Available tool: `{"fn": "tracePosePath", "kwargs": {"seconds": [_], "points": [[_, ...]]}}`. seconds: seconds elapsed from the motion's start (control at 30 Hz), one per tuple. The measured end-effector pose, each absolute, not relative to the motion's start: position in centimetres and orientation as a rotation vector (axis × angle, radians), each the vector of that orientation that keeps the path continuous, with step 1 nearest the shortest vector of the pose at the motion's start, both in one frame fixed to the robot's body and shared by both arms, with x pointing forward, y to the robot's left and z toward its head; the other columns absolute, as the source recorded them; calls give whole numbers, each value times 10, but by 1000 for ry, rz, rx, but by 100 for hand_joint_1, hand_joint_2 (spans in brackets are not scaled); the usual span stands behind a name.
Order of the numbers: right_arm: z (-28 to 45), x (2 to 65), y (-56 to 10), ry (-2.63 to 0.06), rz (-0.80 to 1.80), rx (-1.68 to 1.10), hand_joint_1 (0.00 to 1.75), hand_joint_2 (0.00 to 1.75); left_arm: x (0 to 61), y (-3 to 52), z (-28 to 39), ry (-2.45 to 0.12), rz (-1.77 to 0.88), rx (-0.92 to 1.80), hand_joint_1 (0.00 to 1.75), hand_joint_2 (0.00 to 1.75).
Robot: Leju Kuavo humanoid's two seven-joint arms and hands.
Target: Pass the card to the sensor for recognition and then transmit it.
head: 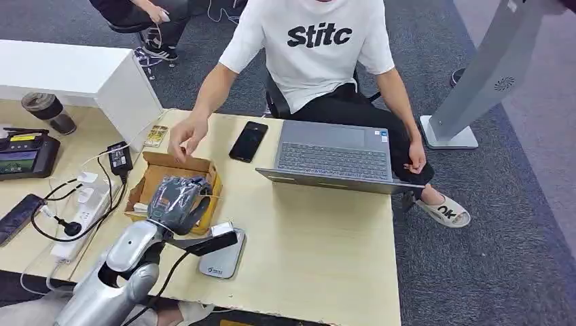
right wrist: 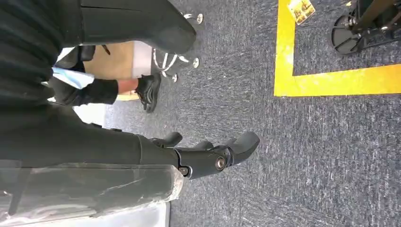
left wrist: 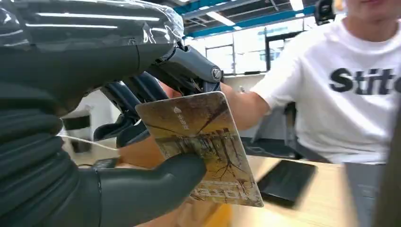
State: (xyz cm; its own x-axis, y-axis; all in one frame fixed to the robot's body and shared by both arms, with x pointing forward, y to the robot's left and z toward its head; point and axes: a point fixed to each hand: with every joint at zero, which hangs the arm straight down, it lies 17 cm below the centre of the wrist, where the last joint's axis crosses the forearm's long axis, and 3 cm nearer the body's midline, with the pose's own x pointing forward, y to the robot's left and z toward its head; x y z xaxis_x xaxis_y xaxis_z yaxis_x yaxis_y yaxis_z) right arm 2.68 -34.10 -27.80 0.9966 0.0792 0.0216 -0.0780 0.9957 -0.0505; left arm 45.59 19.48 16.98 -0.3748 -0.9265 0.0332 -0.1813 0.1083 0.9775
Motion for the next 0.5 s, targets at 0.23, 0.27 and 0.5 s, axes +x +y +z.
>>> {"fn": "tracePosePath", "kwargs": {"seconds": [0.23, 0.27, 0.5], "points": [[-278, 27, -341, -24, 94, -51, 0, 175, 455, 166, 172, -1716, -1340, 1027, 175, 175], [-278, 27, -341, -25, 94, -51, 0, 175, 454, 162, 170, -1718, -1342, 1009, 175, 175], [-278, 28, -341, -29, 82, -50, 0, 175, 446, 145, 160, -1718, -1366, 933, 175, 175]]}}
